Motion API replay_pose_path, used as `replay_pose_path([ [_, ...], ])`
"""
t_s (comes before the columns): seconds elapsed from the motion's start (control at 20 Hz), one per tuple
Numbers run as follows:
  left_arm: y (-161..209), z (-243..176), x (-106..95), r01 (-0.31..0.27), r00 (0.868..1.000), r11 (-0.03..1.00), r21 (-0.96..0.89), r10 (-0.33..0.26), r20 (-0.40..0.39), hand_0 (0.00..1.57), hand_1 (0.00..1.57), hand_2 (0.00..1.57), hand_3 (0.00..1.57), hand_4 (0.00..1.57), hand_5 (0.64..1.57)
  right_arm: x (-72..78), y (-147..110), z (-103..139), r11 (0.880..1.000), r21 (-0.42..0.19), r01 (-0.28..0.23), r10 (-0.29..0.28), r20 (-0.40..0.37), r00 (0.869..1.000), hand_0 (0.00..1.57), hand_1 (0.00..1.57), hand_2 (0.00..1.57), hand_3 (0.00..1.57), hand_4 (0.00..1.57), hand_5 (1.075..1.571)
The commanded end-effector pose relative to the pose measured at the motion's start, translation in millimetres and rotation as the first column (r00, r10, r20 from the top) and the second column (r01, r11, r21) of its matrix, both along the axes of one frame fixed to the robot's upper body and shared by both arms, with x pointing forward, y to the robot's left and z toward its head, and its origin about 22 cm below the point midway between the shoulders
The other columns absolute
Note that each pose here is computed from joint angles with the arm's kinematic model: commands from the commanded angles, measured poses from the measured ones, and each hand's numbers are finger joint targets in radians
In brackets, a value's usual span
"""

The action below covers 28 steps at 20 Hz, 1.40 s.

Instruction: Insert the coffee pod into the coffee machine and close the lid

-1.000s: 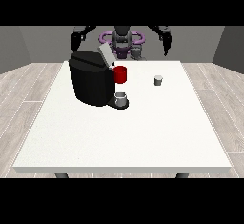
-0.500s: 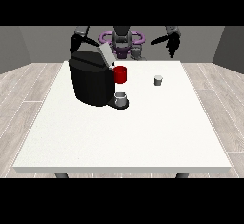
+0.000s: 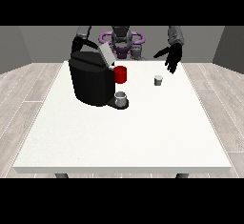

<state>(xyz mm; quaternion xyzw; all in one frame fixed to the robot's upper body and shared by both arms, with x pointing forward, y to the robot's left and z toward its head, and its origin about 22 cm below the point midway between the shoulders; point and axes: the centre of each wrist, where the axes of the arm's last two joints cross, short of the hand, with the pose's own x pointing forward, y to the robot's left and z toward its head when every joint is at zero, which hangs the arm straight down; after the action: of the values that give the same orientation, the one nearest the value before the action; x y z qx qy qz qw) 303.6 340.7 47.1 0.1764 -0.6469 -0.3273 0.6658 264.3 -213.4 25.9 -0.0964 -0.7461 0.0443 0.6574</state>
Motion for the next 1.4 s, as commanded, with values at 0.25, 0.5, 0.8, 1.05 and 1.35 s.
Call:
replay_pose_path([
  [0.25,18,-13,28,0.000,0.999,0.992,0.124,0.005,-0.037,0.00,0.00,0.00,0.00,0.00,1.571,14.4,24,14,1.000,-0.012,-0.014,0.014,0.000,1.000,0.00,0.00,0.00,0.00,0.00,1.571],
  [0.5,4,-18,34,0.045,0.998,0.982,0.182,-0.037,-0.046,0.00,0.00,0.42,0.00,0.00,1.571,25.6,6,-15,0.999,0.031,0.019,-0.017,-0.058,0.998,0.00,0.00,0.00,0.00,0.00,1.571],
  [0.8,-24,-24,50,-0.013,0.995,0.953,0.302,-0.016,0.094,0.84,0.84,0.92,0.76,0.30,1.571,36.0,19,-5,1.000,-0.001,-0.026,0.026,-0.048,0.998,0.00,0.00,0.00,0.00,0.00,1.571],
  [1.05,-26,-34,50,0.018,0.996,0.903,0.429,-0.053,0.071,0.94,0.94,1.04,0.87,0.43,1.571,30.6,9,-16,0.999,-0.036,-0.038,0.035,-0.085,0.996,0.00,0.00,0.00,0.00,0.00,1.571],
  [1.35,-34,-52,49,0.091,0.996,0.837,0.540,-0.081,-0.042,0.91,0.91,1.04,0.89,0.33,1.571,41.8,14,-8,0.996,0.031,-0.089,0.090,-0.065,0.994,0.00,0.00,0.00,0.00,0.00,1.571],
])
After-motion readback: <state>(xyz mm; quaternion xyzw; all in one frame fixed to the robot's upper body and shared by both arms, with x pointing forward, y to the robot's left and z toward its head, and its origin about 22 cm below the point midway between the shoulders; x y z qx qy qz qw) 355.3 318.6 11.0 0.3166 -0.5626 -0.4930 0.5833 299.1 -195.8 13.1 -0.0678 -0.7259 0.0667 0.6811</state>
